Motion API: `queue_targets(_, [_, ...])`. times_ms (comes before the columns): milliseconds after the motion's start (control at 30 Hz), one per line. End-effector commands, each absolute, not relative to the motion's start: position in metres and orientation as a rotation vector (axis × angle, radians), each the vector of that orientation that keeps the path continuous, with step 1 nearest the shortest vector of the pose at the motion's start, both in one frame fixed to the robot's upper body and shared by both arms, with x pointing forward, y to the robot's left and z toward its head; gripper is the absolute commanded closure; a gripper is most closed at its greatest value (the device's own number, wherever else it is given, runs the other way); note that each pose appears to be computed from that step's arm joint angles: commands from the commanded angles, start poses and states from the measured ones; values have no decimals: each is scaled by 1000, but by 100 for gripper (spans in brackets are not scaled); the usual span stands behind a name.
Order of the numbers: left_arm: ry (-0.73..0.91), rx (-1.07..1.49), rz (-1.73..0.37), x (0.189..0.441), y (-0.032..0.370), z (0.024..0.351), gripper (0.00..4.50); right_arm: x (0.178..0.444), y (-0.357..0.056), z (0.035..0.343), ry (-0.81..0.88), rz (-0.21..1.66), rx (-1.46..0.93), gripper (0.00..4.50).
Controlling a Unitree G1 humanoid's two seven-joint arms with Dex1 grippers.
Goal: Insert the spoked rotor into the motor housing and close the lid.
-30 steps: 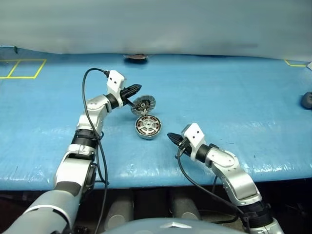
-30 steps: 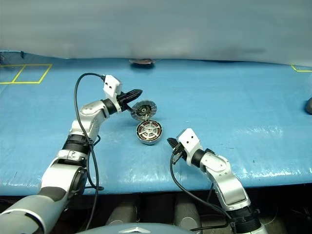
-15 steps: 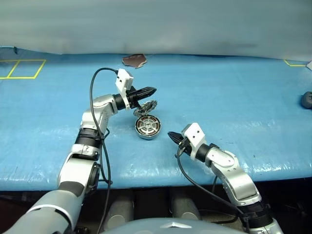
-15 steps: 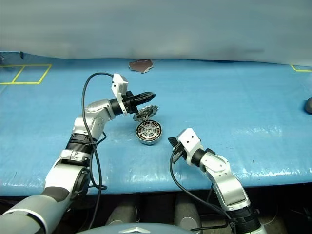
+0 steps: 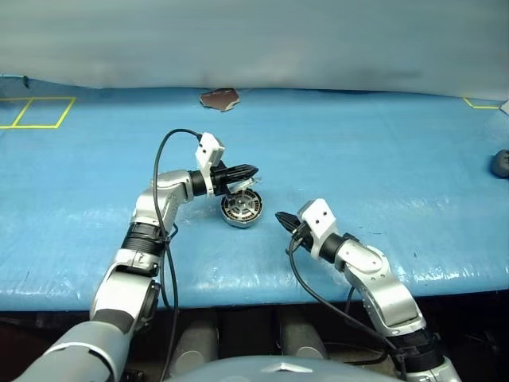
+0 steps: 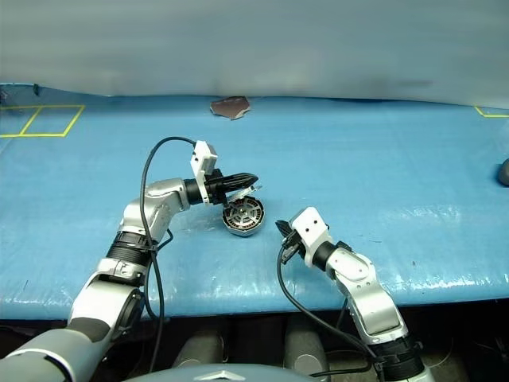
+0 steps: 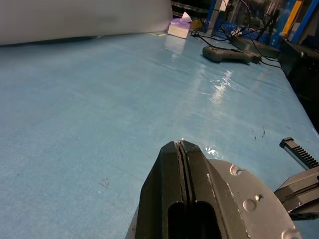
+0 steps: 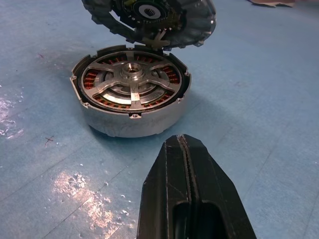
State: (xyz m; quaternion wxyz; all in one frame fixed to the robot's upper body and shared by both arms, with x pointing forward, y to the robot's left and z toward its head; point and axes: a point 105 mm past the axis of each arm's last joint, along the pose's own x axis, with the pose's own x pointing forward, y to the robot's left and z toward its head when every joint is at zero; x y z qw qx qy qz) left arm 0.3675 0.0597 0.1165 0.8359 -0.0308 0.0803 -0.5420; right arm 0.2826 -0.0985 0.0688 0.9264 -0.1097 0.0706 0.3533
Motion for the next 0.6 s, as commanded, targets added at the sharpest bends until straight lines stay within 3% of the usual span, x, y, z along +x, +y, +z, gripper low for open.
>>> queue_targets(33, [162,-27,-1184,360,55,118,448,285,-100,84,76,699,-238,450])
queue_targets(600, [241,10,-1197,346,56,96,448,287,-103,85,66,675,-244,450])
